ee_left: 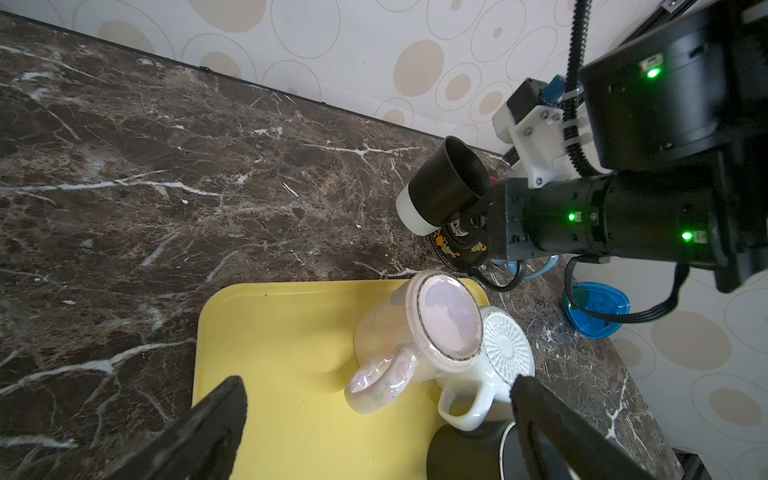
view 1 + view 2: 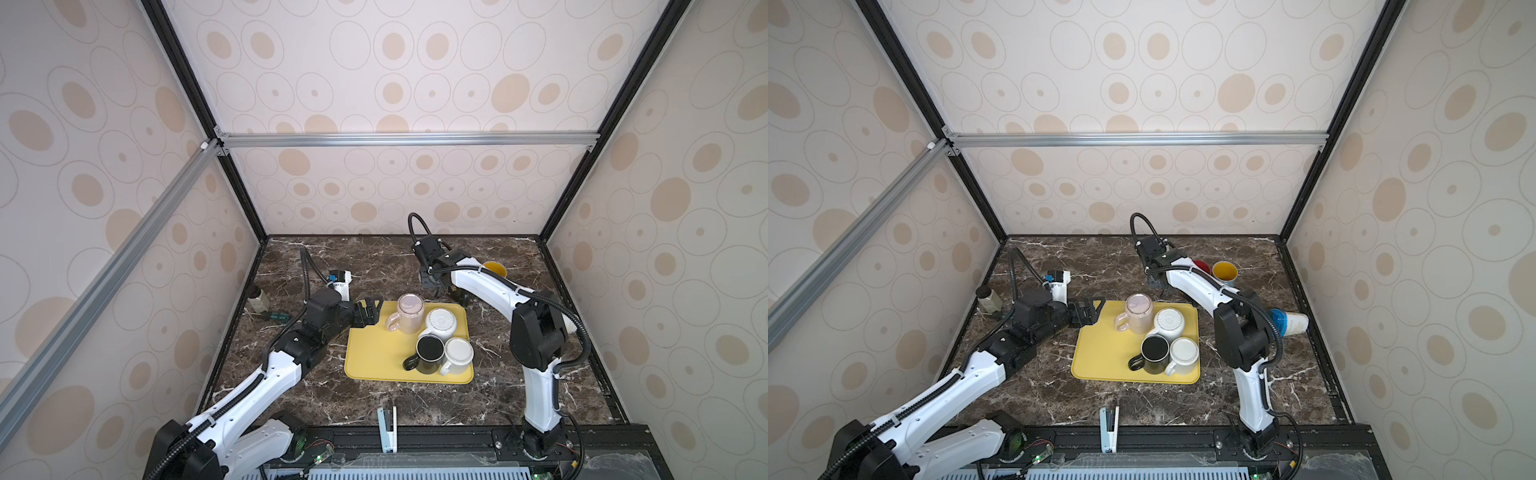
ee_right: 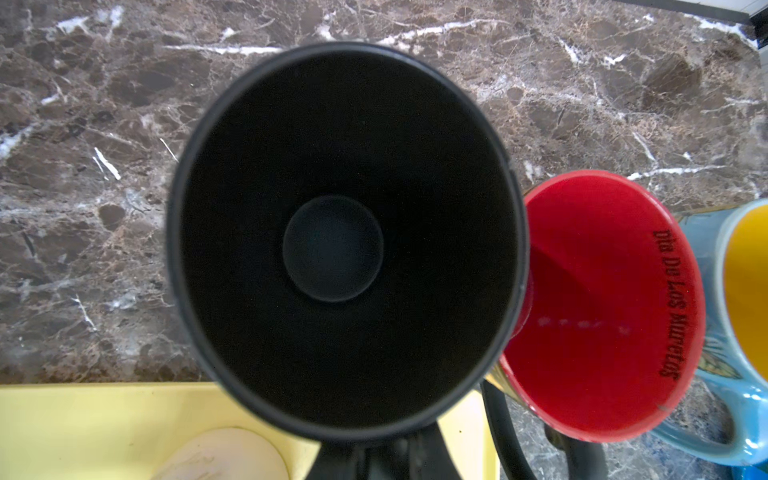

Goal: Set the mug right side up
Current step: 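Lower the black mug upright beside the skull mug with the right gripper, then open the right gripper and move it back over the tray, then lower the left gripper onto the upside-down pink mug while the right hovers nearby, then close the left gripper on the base of the pink mug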

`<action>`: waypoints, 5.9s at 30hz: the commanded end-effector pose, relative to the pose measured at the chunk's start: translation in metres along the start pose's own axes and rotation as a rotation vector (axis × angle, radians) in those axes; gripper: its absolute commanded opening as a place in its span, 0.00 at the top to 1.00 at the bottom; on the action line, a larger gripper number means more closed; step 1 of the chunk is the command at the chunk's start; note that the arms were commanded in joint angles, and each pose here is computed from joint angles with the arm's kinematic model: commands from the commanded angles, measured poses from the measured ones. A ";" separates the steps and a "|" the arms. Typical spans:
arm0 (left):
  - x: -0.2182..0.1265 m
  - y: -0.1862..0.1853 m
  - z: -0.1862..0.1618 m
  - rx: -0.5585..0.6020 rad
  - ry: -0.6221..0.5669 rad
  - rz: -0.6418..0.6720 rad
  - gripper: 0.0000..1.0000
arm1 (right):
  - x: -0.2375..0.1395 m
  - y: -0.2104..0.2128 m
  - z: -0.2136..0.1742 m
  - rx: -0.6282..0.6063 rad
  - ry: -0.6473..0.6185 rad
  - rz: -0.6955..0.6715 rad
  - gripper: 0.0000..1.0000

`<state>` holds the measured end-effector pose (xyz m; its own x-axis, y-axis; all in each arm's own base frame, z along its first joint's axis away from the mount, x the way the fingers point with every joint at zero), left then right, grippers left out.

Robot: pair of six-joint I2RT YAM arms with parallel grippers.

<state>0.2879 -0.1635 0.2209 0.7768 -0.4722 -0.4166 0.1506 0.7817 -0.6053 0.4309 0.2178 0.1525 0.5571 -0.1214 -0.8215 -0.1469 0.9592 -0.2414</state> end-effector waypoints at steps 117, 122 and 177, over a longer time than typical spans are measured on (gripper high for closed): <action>0.067 -0.019 -0.090 0.340 0.279 -0.065 0.24 | -0.184 0.024 -0.103 -0.150 -0.361 0.357 0.64; 0.071 -0.020 -0.097 0.344 0.305 -0.072 0.34 | -0.182 0.025 -0.103 -0.156 -0.357 0.350 0.64; 0.116 -0.025 -0.104 0.513 0.401 0.136 0.72 | -0.178 0.019 -0.099 -0.153 -0.390 0.286 0.64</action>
<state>0.3033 -0.2734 0.1065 0.5132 -0.3980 -0.7604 0.4009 0.8945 -0.1977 0.2501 0.2355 0.2405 0.7253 0.2818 -0.6281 -0.4477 0.8862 -0.1192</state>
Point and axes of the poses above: each gripper's point midway between its finger pads, its own x axis out along the fingers, its own y axis along the line the jaws close on, z = x × y, the point moved 3 cm from there along -x, back along the fingers, and after that the axes turned 11 degrees about -x, right-handed, at the moved point
